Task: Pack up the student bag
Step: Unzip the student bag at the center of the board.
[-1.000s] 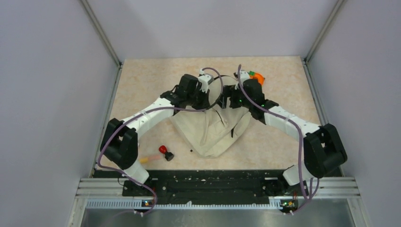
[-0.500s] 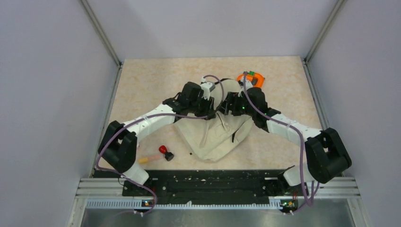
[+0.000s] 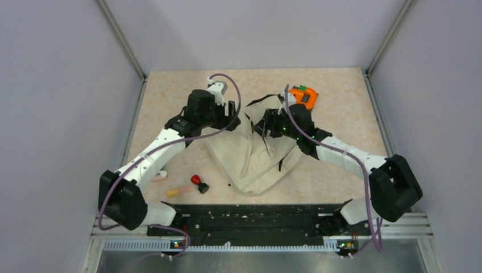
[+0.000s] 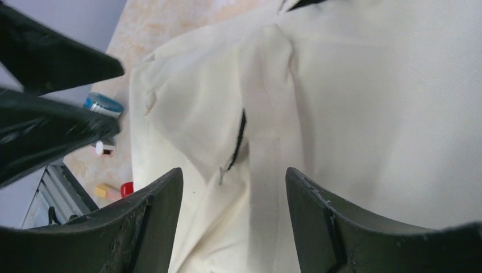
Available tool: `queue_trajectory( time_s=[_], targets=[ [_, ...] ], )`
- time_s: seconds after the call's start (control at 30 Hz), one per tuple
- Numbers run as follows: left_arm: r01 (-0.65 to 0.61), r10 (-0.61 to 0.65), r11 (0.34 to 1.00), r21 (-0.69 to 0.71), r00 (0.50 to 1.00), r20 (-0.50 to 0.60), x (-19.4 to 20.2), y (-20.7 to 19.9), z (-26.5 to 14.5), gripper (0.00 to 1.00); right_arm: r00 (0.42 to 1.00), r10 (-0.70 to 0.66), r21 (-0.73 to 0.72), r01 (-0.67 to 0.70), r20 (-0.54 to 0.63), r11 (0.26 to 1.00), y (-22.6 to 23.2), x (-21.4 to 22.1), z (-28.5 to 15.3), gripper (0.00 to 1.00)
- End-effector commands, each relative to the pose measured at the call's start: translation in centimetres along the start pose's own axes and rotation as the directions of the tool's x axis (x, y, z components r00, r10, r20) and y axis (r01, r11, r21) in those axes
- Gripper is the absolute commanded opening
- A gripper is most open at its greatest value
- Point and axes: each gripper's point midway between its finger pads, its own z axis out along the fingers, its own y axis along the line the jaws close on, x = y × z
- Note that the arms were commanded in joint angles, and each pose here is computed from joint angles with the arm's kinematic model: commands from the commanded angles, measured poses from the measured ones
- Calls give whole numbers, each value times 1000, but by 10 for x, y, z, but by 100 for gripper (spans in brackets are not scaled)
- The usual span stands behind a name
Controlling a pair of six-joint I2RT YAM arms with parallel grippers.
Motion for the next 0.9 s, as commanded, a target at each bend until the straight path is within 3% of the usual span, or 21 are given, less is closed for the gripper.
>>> queue_trajectory(
  time_s=[0.0,0.17,0.4,0.57,0.87],
  targets=[
    [20,-18,999,-49,998,56,-25,32,8,77,993,-91,13,91,80,996,27,-29,2,65],
    [12,-11,1000,-20,999,53,-37,48,28,77,989,-132,41,129,73,991,36,-29,3,66],
    [-48,44,995,88,998,50,-39,40,52,77,995,-95,14,95,8,995,49,-4,11,61],
    [-63,60,990,125,998,25,-34,41,67,76,998,-57,84,58,-16,995,42,12,20,57],
    [-63,64,989,134,998,-2,-24,49,87,69,993,-93,190,78,69,979,32,-7,39,52]
  ],
)
